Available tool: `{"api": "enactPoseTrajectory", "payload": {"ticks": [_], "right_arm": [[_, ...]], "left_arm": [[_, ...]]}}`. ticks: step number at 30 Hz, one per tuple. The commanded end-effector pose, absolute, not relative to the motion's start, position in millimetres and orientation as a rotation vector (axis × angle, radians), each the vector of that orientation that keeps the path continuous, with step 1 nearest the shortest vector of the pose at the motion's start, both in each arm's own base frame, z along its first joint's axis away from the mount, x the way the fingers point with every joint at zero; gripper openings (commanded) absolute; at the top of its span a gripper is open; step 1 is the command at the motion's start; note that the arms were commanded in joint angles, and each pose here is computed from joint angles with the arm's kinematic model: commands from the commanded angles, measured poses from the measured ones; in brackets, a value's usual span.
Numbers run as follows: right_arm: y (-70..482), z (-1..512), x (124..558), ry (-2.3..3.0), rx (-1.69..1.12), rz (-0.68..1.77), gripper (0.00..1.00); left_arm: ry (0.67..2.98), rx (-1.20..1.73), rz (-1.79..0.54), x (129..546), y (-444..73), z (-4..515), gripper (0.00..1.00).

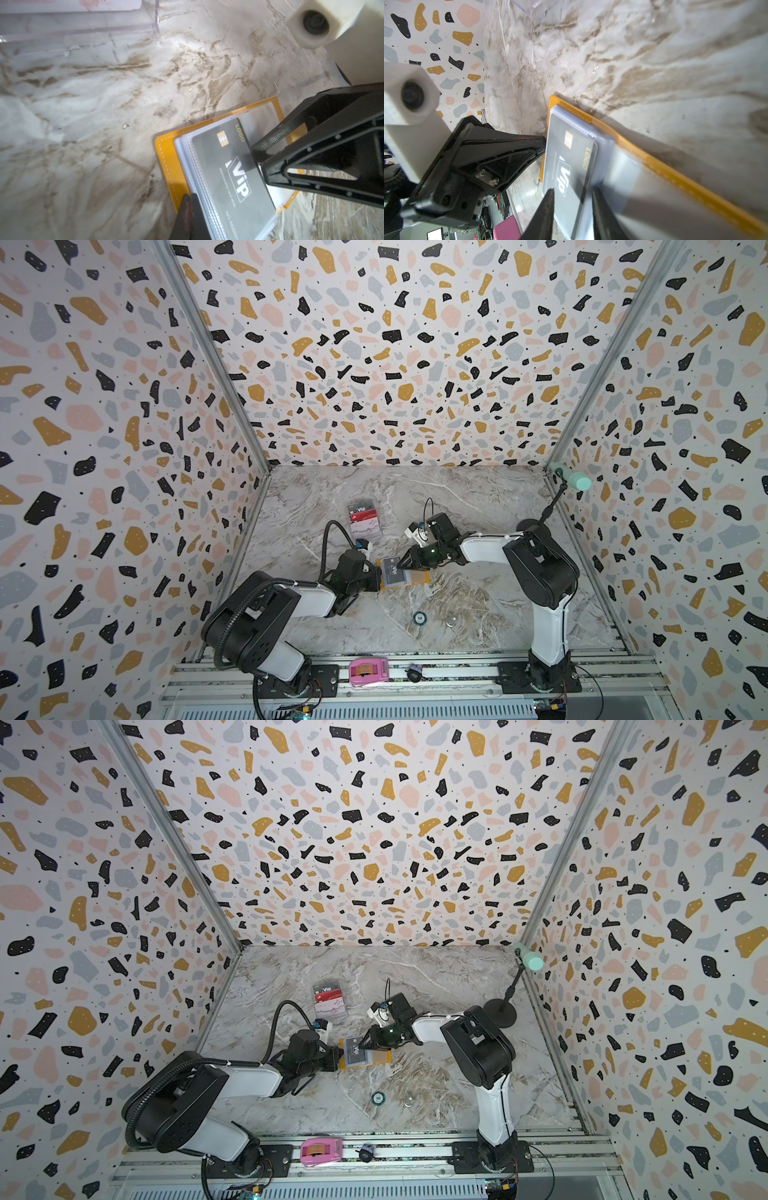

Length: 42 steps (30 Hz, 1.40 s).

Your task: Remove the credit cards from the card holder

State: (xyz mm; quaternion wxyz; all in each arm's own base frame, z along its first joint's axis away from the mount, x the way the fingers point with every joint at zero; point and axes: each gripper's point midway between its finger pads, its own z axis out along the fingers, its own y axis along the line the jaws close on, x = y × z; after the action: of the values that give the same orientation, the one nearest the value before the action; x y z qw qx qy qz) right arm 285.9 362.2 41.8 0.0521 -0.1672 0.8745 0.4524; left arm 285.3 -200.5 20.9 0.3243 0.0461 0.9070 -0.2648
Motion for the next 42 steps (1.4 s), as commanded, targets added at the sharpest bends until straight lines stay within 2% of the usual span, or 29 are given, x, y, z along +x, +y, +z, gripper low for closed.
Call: {"api": "enactPoseTrajectory", "payload": {"ticks": [1,28,42], "right_arm": [[365,43,278,2.664,-0.521,1.412,0.32],[370,81,276,2.513,-0.648,1.534,0.31],[382,82,268,2.481,-0.684,1.648,0.31]], "left_arm": [[2.525,0.125,-0.651,256,-188,-11,0.0],[2.529,0.133,-0.642,256,-188,-13,0.0],[2.535,0.132,-0.638,256,-188,-15,0.0]]}}
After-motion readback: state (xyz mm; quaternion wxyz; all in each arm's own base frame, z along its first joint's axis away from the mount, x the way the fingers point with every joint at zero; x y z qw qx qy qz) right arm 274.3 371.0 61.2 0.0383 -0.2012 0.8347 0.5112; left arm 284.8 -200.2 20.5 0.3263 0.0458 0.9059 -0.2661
